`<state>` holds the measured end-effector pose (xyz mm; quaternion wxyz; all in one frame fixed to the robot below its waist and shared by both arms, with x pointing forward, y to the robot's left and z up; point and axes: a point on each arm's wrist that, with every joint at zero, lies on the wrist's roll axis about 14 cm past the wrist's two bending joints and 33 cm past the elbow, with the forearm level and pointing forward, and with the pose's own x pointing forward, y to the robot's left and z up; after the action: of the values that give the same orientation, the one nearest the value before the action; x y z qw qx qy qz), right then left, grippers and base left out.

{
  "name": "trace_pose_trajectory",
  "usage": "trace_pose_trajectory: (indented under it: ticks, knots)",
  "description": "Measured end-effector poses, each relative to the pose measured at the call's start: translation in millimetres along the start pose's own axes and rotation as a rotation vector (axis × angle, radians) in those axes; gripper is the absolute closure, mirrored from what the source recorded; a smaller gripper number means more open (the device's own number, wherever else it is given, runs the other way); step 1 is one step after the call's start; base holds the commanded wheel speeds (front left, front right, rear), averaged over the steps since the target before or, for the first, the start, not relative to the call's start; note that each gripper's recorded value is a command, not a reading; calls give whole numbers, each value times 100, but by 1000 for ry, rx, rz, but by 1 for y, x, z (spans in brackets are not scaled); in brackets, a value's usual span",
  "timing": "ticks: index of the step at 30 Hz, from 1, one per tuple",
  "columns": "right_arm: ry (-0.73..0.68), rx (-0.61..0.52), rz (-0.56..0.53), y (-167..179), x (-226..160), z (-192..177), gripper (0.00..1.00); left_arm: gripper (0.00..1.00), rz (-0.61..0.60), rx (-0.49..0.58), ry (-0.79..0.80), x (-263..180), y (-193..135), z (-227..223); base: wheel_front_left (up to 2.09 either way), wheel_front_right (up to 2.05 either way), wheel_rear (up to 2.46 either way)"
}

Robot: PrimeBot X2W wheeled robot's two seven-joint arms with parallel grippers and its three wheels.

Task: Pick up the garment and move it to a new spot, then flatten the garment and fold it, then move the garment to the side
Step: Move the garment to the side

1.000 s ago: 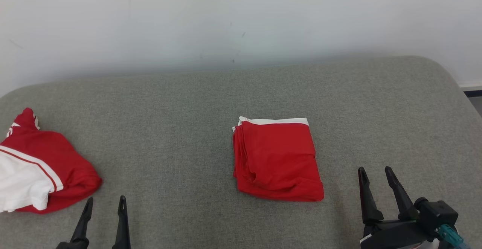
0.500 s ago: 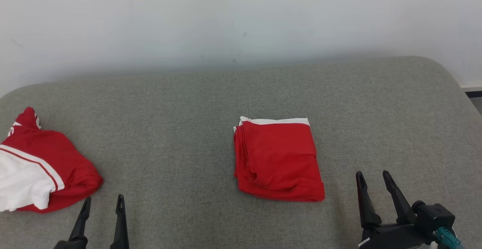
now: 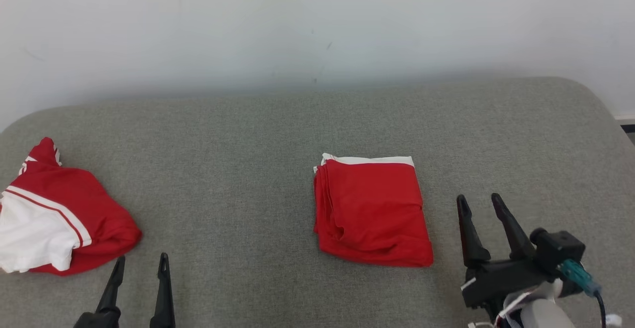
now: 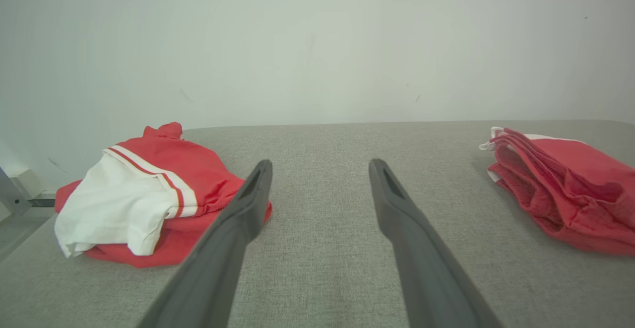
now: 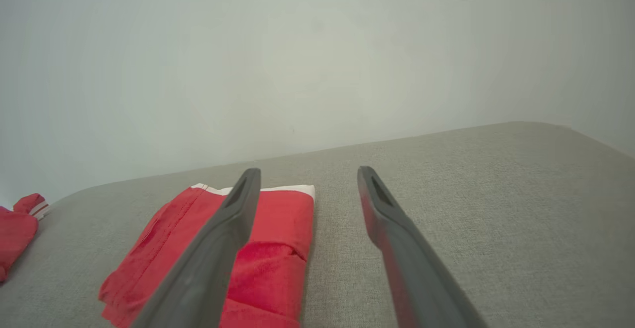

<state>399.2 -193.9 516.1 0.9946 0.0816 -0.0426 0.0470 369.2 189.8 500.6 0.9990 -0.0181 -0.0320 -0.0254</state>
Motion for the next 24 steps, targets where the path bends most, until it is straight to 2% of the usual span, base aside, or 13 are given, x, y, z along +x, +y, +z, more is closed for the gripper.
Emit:
trace_pose_trajectory:
  ticks: [10, 19, 24]
  knots:
    - [203, -33, 48, 7, 53, -30, 0, 0, 7, 2, -11, 6, 3, 4, 0, 0, 0]
    - [401, -44, 40, 4, 64, -86, 0, 0, 34, 2, -5, 9, 12, 2, 0, 0, 0]
    - [456, -31, 45, 9, 70, -107, 0, 0, 47, 5, 8, 14, 18, -2, 0, 0, 0]
